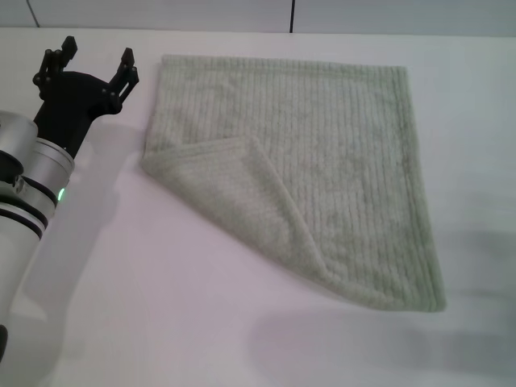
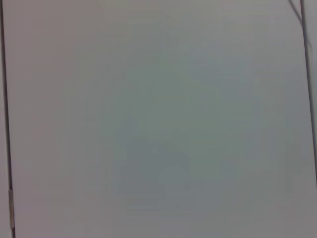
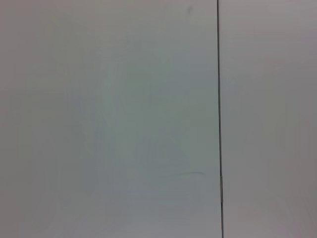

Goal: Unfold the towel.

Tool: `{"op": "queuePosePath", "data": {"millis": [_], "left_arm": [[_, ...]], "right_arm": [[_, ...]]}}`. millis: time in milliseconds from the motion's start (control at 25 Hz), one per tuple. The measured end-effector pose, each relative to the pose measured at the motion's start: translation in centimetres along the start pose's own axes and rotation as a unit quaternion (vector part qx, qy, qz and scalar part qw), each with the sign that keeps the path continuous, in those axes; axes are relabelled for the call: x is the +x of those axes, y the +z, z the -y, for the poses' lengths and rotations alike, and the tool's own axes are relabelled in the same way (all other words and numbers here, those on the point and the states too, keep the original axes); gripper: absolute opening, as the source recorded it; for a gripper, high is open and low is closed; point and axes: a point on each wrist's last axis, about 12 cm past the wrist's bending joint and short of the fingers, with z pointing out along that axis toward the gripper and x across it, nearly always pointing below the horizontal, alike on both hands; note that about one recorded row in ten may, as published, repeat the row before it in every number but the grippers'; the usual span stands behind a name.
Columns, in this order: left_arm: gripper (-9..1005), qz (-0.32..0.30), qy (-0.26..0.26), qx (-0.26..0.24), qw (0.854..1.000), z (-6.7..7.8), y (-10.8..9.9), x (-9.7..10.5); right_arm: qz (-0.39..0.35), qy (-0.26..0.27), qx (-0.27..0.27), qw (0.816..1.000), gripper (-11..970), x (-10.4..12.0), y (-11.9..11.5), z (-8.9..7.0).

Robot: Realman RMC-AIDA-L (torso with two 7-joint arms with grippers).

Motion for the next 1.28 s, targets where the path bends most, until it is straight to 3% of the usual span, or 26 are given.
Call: {"op": "queuePosePath", "data": {"millis": [400, 600, 1040, 1160, 1240, 1280], "left_arm": [[849, -0.008, -0.001, -0.006, 1.000, -0.3, -0.7, 0.5], [849, -0.010, -0.001, -0.004, 1.000, -0.2, -0.9, 0.6], [849, -0.012, -0.001, -0.003, 1.000, -0.2, -0.9, 0.6], [850, -0.012, 0.000, -0.002, 1.000, -0.2, -0.8, 0.6], [850, -0.011, 0.000, -0.002, 1.000, -0.1, -0.8, 0.6], [850, -0.011, 0.000, -0.002, 1.000, -0.1, -0.7, 0.5]], "right_arm": [[0.000, 0.000, -0.001, 1.000, 815, 0.0, 0.1, 0.0], [-0.003, 0.018, -0.010, 1.000, 815, -0.2, 0.9, -0.8], [-0.061, 0.071, -0.113, 0.989, 816, -2.3, 5.9, -2.5], [-0.084, 0.053, -0.152, 0.983, 815, -4.3, 8.7, -4.2], [-0.092, 0.047, -0.162, 0.981, 815, -4.9, 9.5, -4.7], [-0.129, 0.033, -0.187, 0.973, 814, -6.2, 10.9, -5.9]]}}
